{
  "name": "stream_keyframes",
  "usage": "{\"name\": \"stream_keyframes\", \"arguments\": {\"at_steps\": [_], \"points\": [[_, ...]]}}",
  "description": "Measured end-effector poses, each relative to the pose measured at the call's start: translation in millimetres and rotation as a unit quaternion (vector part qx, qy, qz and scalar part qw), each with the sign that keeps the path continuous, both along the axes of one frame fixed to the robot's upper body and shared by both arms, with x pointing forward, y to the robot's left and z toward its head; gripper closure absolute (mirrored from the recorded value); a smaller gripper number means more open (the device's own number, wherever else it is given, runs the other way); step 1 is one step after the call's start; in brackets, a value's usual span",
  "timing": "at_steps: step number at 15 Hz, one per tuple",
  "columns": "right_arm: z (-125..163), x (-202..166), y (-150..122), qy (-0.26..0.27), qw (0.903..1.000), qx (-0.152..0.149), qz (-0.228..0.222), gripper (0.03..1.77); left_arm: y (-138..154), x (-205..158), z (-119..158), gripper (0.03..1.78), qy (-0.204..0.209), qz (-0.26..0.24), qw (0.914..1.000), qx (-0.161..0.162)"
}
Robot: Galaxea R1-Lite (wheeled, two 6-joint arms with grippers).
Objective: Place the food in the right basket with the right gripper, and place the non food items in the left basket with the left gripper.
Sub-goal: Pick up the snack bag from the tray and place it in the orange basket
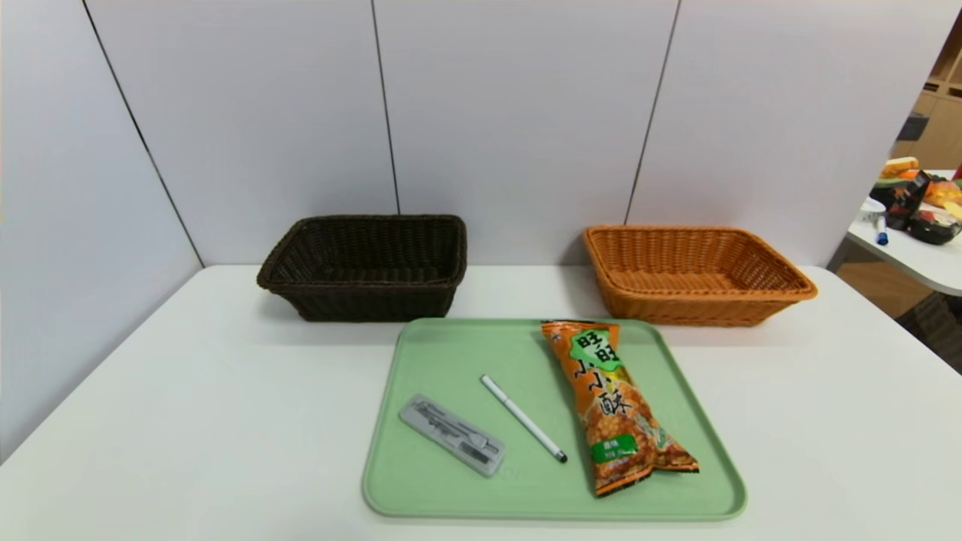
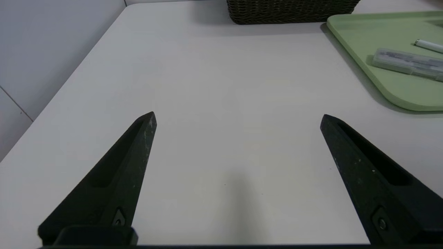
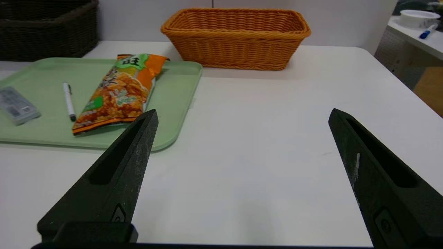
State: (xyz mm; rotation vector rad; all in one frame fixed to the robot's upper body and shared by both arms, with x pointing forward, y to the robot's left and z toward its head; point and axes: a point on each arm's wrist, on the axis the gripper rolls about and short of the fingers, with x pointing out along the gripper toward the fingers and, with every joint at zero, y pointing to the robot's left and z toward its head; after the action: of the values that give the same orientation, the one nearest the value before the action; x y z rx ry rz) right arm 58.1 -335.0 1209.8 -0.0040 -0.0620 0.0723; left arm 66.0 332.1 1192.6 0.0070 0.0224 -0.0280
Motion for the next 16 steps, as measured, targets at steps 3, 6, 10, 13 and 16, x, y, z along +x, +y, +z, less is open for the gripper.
{"name": "stream_keyframes", "arguments": {"at_steps": [3, 6, 10, 13, 16], "points": [[13.7, -7.1, 1.4, 0.035, 0.9989, 0.0, 0.032, 0.1, -0.5, 0.4, 22.9, 0.12, 0.018, -0.011, 0.9995, -0.024], [29.5, -0.3, 1.3, 0.063, 0.9974, 0.003, 0.036, 0.1, -0.9, 11.9, 50.0, 0.12, 0.051, -0.024, 0.9974, -0.044], [57.8, 26.6, 1.4, 0.127, 0.9907, 0.022, 0.044, 0.1, -1.2, 46.1, 92.4, 0.12, 0.108, -0.035, 0.9916, -0.06], [81.0, 57.1, 2.4, 0.164, 0.9848, 0.035, 0.045, 0.1, -1.3, 80.3, 127.1, 0.12, 0.138, -0.043, 0.9863, -0.079], [96.1, 87.1, 3.4, 0.202, 0.9777, 0.038, 0.044, 0.1, -2.0, 115.6, 142.9, 0.12, 0.176, -0.054, 0.979, -0.087]]}}
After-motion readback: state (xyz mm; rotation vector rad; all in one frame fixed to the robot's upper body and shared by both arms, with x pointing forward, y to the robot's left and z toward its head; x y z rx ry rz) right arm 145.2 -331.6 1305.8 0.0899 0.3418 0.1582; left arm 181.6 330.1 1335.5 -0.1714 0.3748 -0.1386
